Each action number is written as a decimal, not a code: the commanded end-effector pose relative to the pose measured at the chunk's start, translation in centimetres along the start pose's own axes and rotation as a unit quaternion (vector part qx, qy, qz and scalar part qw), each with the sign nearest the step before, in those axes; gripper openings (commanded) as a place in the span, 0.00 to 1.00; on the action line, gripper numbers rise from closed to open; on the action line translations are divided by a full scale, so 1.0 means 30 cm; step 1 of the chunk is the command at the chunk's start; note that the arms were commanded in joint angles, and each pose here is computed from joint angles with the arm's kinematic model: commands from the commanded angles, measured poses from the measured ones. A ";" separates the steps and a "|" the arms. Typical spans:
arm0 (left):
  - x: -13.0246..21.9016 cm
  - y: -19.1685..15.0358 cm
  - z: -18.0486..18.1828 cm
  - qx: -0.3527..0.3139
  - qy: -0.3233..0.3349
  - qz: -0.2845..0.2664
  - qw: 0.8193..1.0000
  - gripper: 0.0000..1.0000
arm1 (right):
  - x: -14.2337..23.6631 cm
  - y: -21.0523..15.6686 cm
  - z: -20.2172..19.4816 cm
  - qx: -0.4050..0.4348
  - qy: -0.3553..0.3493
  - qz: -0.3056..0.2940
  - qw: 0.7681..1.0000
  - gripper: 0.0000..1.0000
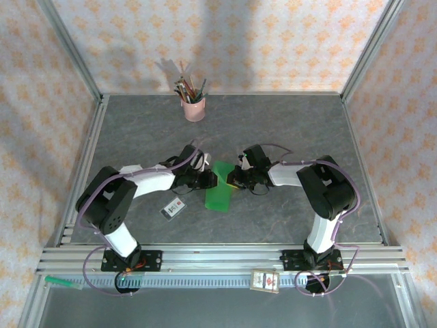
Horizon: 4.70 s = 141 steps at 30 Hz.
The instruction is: Fold a paper plane with a square sheet of paper (pick it up from the middle)
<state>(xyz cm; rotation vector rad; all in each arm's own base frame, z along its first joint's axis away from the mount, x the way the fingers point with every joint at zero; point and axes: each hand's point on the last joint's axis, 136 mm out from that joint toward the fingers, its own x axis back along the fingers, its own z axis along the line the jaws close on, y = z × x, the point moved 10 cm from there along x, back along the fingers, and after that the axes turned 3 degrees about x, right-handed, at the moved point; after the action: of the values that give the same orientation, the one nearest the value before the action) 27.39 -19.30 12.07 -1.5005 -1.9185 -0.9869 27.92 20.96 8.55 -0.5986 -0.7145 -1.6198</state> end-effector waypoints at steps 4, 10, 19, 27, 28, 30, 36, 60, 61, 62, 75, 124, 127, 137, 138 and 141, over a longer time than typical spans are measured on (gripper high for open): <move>-0.015 -0.037 0.048 0.017 0.017 0.011 1.000 0.26 | -0.063 -0.095 -0.226 -0.040 -0.184 0.024 0.982 0.12; -0.024 -0.041 0.100 0.012 0.078 0.003 0.997 0.27 | -0.064 -0.095 -0.230 -0.042 -0.185 0.024 0.982 0.12; 0.045 -0.047 -0.040 0.002 -0.031 -0.016 0.999 0.28 | -0.056 -0.094 -0.225 -0.040 -0.188 0.021 0.981 0.12; -0.017 -0.103 0.063 0.022 0.027 0.012 0.999 0.27 | -0.053 -0.094 -0.224 -0.038 -0.189 0.020 0.981 0.12; -0.021 -0.111 0.078 0.025 0.034 0.014 0.999 0.27 | -0.052 -0.093 -0.223 -0.037 -0.189 0.018 0.981 0.12; -0.026 -0.126 0.100 0.029 0.042 0.018 0.999 0.27 | -0.052 -0.094 -0.223 -0.038 -0.190 0.019 0.981 0.12; 0.003 -0.126 0.090 0.026 0.035 0.012 0.999 0.27 | -0.050 -0.097 -0.227 -0.037 -0.192 0.019 0.980 0.12; 0.076 -0.163 0.024 0.024 -0.043 0.004 0.999 0.29 | -0.042 -0.095 -0.222 -0.034 -0.194 0.015 0.980 0.12; 0.076 -0.164 0.019 0.026 -0.049 0.006 0.998 0.29 | -0.041 -0.094 -0.220 -0.034 -0.193 0.014 0.980 0.12; 0.072 -0.168 0.020 0.026 -0.049 0.008 0.998 0.29 | -0.040 -0.095 -0.221 -0.033 -0.193 0.014 0.981 0.12; 0.046 -0.233 0.109 0.030 0.021 0.041 0.998 0.30 | -0.041 -0.096 -0.225 -0.032 -0.199 0.015 0.979 0.11; -0.014 0.213 -0.047 0.018 -0.057 -0.076 0.995 0.33 | -0.035 -0.100 -0.225 -0.030 -0.198 0.011 0.980 0.11; -0.032 0.231 -0.049 0.016 -0.050 -0.071 0.996 0.33 | -0.036 -0.097 -0.222 -0.030 -0.197 0.012 0.980 0.11; -0.143 0.254 0.042 0.030 -0.001 -0.049 0.998 0.33 | -0.030 -0.104 -0.226 -0.030 -0.199 0.011 0.979 0.10; -0.147 0.257 0.051 0.033 0.004 -0.049 0.998 0.33 | -0.030 -0.104 -0.226 -0.030 -0.199 0.011 0.979 0.10; -0.142 0.265 0.074 0.041 0.015 -0.055 0.998 0.33 | -0.030 -0.104 -0.226 -0.030 -0.199 0.011 0.979 0.10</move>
<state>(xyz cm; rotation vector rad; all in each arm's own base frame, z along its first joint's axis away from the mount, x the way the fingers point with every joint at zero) 35.80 -20.08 10.04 -1.3932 -2.0433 -0.9305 27.62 20.97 8.76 -0.5945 -0.7617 -1.6277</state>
